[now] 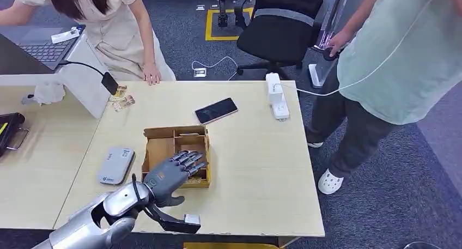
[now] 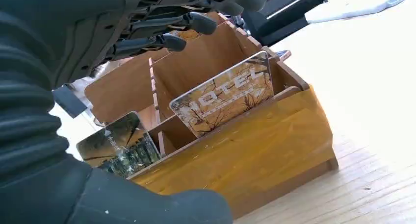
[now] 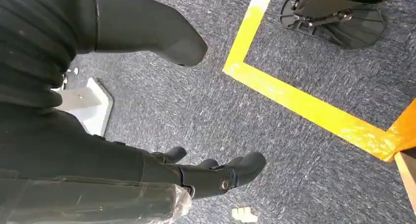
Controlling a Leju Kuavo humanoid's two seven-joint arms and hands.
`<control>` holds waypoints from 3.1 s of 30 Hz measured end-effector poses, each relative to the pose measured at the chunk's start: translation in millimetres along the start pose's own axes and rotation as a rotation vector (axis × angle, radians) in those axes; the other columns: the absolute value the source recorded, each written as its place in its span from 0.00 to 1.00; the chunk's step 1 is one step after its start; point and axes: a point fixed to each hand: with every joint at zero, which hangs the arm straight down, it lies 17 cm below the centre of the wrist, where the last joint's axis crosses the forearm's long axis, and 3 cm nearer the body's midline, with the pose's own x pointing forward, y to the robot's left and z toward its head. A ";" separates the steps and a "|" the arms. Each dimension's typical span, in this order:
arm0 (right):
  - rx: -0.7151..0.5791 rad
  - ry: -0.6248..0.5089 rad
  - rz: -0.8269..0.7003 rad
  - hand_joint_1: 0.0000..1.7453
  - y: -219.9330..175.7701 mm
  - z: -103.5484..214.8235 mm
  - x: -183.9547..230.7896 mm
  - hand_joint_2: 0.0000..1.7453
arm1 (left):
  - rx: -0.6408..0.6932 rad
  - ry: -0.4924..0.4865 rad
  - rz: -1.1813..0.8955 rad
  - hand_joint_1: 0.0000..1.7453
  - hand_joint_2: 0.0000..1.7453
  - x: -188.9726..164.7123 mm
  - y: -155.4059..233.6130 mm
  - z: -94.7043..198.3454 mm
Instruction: Pass the card to the sensor for recognition and then transmit it.
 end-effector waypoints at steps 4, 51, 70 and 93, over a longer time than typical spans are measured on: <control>0.001 0.000 0.000 0.00 0.2 0.0 0.2 1.00 | 0.000 0.000 0.001 0.00 1.00 0.1 -0.1 -0.1; -0.001 -0.017 -0.018 0.00 4.7 3.1 -4.0 1.00 | 0.156 0.158 -0.047 1.00 1.00 -69.4 48.9 46.4; -0.001 -0.015 -0.019 0.00 5.1 3.4 -5.0 1.00 | 0.199 0.176 -0.057 1.00 1.00 -72.9 67.3 55.0; 0.005 -0.032 0.020 0.00 3.9 2.1 0.5 1.00 | 0.388 0.426 -0.077 1.00 1.00 -146.8 141.6 44.9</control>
